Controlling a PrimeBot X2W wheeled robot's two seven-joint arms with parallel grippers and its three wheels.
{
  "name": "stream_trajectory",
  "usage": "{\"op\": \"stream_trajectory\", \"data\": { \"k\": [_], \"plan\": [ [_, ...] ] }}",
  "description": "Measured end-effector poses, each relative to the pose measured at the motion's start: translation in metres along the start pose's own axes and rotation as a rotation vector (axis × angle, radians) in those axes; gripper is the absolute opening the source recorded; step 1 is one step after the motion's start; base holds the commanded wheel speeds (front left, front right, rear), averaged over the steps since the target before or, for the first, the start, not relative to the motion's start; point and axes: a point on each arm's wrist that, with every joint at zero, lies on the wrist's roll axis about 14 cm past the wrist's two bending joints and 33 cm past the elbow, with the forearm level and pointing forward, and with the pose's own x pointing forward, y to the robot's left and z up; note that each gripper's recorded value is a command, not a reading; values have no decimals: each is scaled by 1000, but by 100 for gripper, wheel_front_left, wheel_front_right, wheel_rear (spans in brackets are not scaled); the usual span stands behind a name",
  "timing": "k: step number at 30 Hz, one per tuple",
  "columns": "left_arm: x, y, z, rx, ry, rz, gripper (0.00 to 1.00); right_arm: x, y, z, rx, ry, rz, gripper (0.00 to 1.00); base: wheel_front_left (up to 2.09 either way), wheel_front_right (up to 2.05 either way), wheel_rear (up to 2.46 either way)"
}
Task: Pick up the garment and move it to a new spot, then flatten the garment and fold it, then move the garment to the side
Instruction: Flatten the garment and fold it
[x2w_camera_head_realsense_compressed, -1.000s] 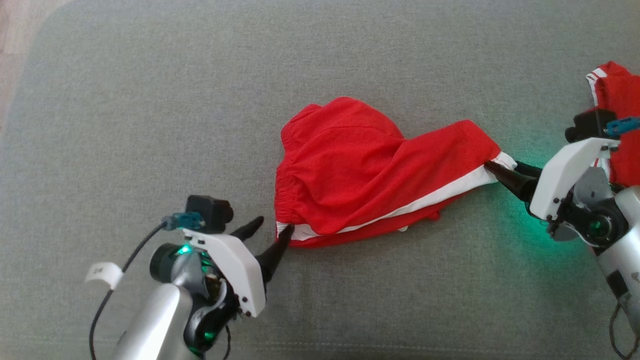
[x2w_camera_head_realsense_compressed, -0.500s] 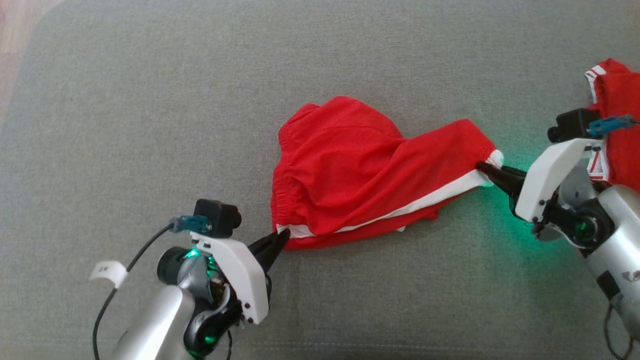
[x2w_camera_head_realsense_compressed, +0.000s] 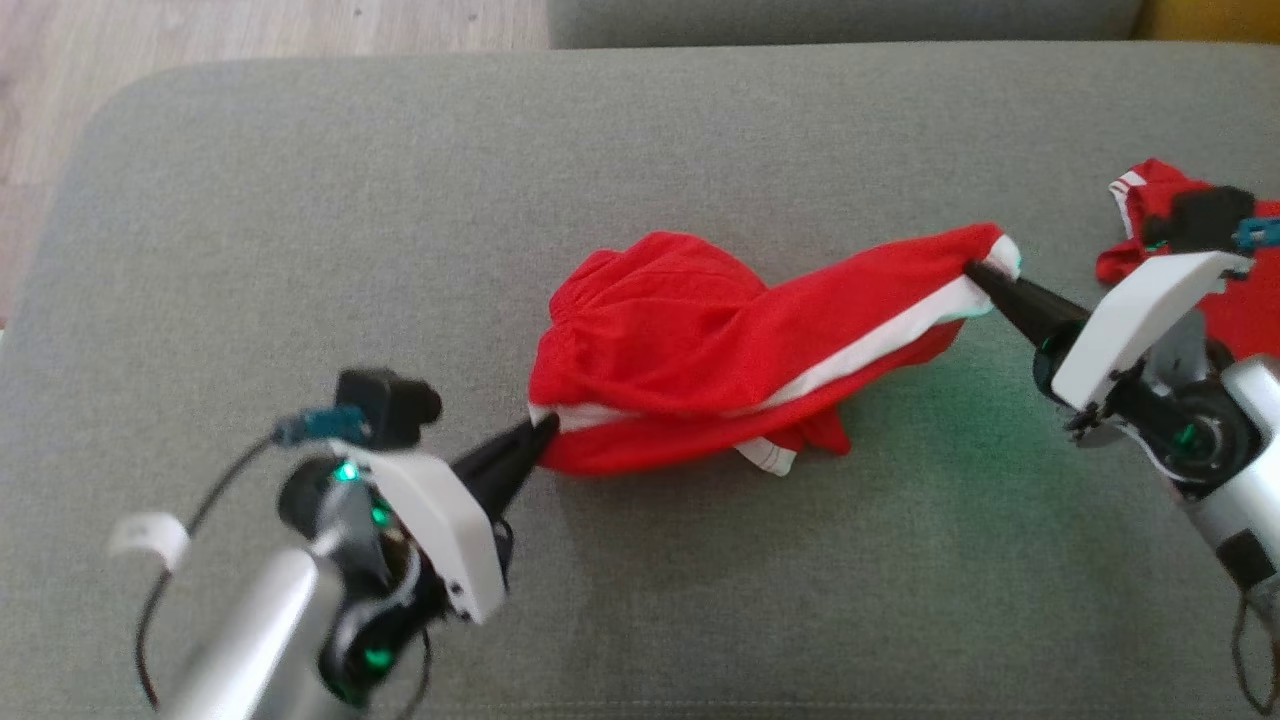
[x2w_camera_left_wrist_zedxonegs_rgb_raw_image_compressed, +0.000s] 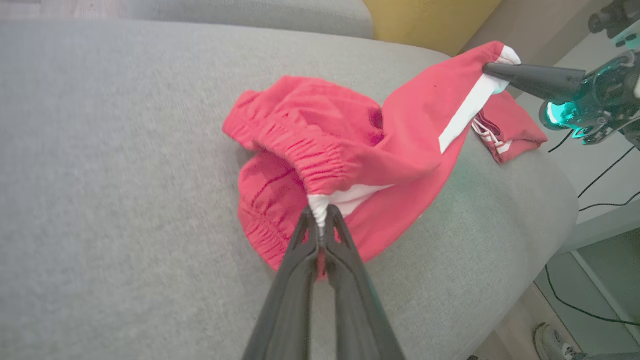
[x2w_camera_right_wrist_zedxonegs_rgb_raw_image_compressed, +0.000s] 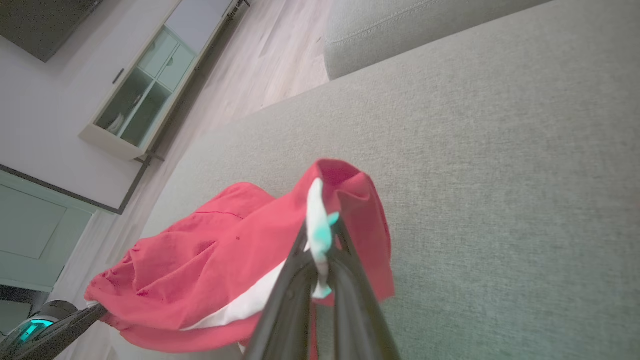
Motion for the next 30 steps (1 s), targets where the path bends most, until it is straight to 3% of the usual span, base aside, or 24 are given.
{"op": "stream_trajectory", "data": {
  "k": [6,12,22,30],
  "plan": [
    [13,6,67,139,-58,-21,0,-5,-3,21,44,-34,14,0,0,0,0],
    [64,18,149,234,-109,-10,0,13,0,104,33,-128,45,0,0,0,0],
    [153,33,248,235,-194,4,0,44,-10,222,-21,-287,43,0,0,0,0],
    [169,36,320,170,-373,11,0,22,13,302,-120,-484,64,0,0,0,0]
  ]
}}
